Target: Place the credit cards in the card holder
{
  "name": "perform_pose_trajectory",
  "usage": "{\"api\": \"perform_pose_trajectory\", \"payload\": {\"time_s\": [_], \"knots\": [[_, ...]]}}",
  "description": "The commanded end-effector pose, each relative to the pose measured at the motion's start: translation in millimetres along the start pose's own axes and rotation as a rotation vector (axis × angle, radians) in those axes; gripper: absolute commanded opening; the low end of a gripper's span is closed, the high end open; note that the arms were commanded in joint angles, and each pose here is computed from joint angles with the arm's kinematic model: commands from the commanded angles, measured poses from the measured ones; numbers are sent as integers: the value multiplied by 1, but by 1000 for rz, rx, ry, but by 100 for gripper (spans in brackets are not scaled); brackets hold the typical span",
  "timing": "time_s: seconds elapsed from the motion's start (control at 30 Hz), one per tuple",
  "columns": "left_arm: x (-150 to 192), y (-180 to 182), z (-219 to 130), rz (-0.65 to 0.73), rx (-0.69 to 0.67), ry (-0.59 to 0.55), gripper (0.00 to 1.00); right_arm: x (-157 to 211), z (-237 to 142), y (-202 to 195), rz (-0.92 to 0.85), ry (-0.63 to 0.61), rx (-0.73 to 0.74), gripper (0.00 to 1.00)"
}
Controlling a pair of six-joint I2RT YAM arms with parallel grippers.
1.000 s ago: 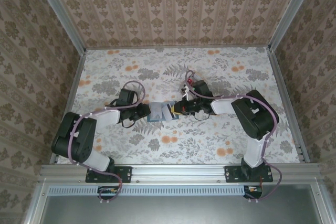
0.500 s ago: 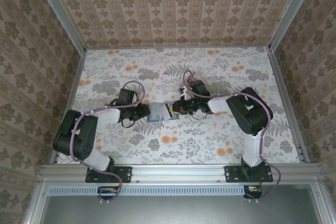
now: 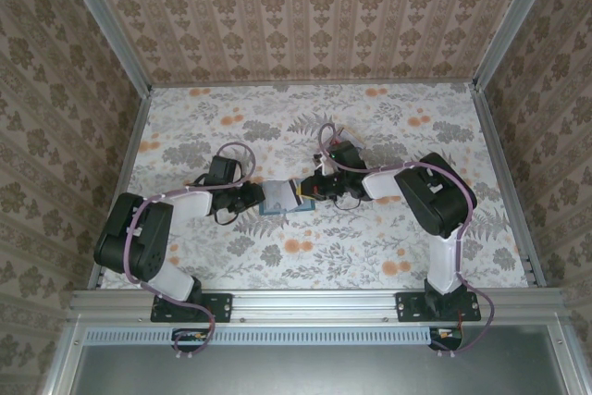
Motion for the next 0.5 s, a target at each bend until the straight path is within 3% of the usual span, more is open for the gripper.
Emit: {"api": "perform_pose_trajectory", "payload": {"time_s": [0.0, 0.47], "knots": [[6, 3, 16, -4, -9, 37, 28, -3, 10, -5, -16, -36, 55, 2], [8, 0, 20, 3, -6, 46, 27, -1, 15, -15, -39, -93, 113, 2]]}}
Point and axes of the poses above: each hand's point on the last joint's axis, 136 mm out from that joint toward the fingers, its own z axis out along the fingers, its own y axis along the line the jaws close on, x = y × z, the point moved 10 cm from there along -z, back along the fingers, and after that the axes turned 4 degrees about -z, right-handed, at the moved point
